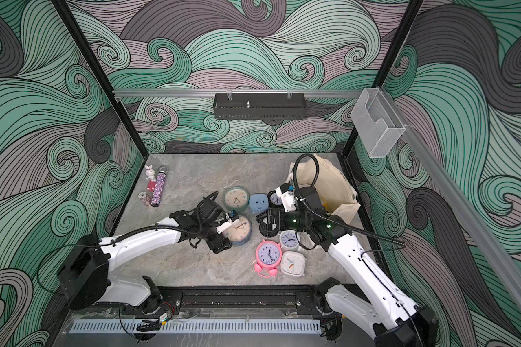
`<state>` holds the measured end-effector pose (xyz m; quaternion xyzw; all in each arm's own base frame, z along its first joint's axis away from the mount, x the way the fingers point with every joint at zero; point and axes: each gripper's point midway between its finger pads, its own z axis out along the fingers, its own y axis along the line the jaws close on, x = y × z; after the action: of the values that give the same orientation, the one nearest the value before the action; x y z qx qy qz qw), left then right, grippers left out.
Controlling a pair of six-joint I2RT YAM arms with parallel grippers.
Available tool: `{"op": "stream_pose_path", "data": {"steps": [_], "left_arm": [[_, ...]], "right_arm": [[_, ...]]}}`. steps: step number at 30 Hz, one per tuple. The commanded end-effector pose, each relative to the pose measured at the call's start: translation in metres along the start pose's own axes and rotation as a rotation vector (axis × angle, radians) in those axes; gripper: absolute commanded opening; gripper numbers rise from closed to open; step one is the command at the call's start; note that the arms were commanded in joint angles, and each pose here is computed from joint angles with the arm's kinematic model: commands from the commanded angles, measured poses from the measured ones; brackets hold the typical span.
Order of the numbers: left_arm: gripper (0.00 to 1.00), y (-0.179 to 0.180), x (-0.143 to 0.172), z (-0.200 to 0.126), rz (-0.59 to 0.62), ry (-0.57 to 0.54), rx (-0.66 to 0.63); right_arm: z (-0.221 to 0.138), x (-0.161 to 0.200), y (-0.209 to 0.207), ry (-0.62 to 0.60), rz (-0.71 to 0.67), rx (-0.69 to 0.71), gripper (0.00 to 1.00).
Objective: Put the alarm clock into the canvas bag
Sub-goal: Pick up the alarm from the center of the board, then place the alarm at the canvas bag.
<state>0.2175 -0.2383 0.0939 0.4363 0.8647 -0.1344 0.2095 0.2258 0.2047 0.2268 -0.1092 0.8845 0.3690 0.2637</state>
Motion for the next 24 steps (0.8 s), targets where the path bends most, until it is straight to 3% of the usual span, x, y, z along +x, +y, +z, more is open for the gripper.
{"op": "stream_pose_path", "data": {"steps": [1,9,24], "left_arm": [[0.64,0.012,-0.033,-0.030,-0.115,-0.180,-0.068],[0.64,0.014,-0.084,-0.070,-0.253,-0.440,-0.049],[0.63,-0.003,-0.106,-0.092,-0.256,-0.536,0.037]], "right_arm": [[0.001,-0.009,0.003,0.004,0.044,0.001,1.00],[0.014,-0.030,0.029,0.023,0.081,-0.094,1.00],[0.049,-0.046,0.047,0.062,0.130,-0.150,0.93]]}}
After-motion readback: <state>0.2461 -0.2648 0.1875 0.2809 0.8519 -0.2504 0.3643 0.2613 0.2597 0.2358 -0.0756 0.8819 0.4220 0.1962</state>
